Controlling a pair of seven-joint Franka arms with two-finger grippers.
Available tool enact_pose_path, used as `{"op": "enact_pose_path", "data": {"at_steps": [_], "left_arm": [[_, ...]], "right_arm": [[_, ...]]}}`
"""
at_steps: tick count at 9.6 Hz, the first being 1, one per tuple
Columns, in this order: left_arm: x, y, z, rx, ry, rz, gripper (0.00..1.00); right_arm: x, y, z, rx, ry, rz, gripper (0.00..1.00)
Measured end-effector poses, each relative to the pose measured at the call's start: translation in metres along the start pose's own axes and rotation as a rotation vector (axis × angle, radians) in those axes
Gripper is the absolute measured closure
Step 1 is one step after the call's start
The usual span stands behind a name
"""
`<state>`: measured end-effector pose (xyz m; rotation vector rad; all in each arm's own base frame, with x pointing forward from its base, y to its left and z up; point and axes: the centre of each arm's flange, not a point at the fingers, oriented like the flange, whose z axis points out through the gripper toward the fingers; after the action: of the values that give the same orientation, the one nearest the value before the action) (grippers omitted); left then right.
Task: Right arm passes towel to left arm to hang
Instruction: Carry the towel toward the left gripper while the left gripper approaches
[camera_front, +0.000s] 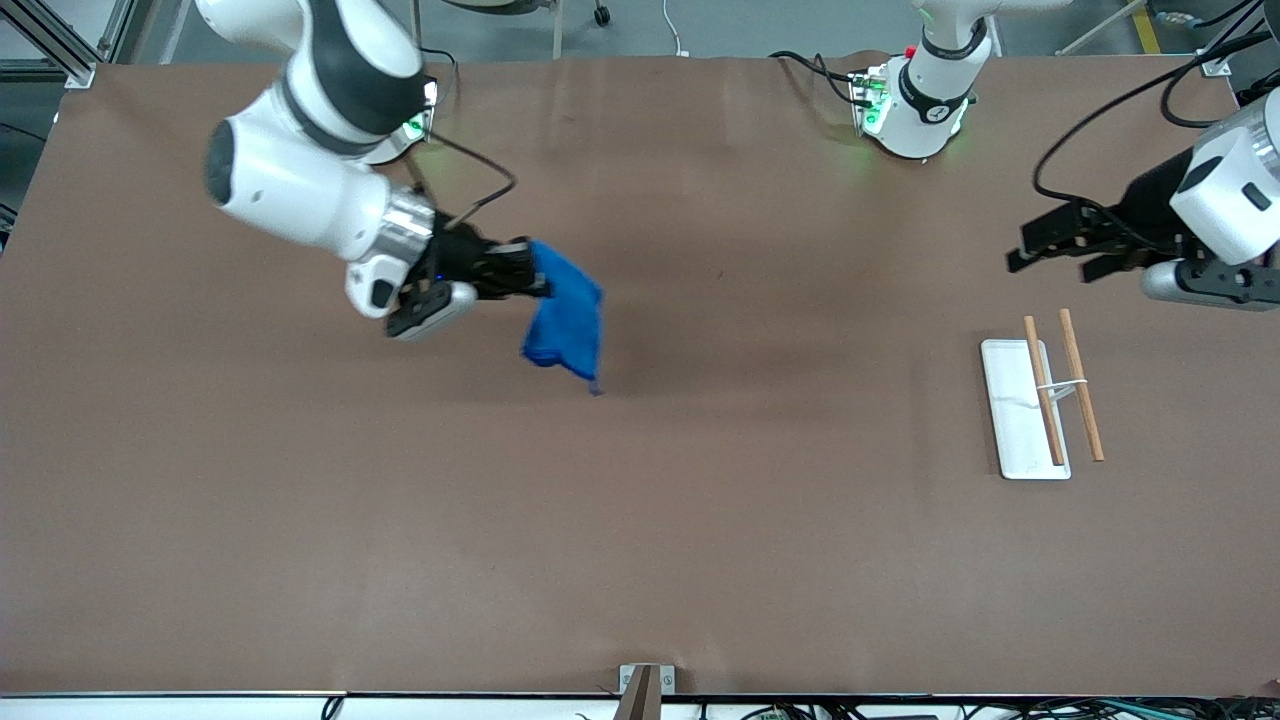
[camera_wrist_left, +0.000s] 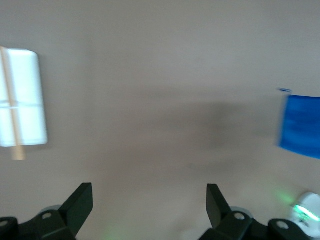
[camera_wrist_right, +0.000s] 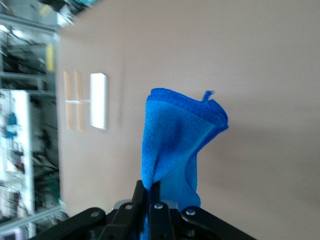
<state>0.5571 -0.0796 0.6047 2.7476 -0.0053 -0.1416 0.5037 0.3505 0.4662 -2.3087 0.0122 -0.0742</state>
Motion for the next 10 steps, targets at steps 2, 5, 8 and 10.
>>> {"op": "enact_pose_path", "data": {"at_steps": [2,5,8,10], "left_arm": [[0.001,-0.003,0.017,-0.208,-0.057,-0.046,0.00],[0.002,-0.044,0.043,-0.468,-0.108,-0.051,0.00],[-0.016,-0.097,0.072,-0.747,-0.175,0.019,0.01],[-0.025,-0.099,0.092,-0.904,-0.204,0.028,0.01]], "right_arm": [[-0.035,-0.059,0.060,0.166,0.060,0.100,0.95],[-0.058,-0.129,0.091,0.389,0.036,0.241,0.95],[-0.068,-0.177,0.079,0.570,-0.006,0.341,0.95],[-0.069,-0.192,0.076,0.607,-0.013,0.341,0.95]]}}
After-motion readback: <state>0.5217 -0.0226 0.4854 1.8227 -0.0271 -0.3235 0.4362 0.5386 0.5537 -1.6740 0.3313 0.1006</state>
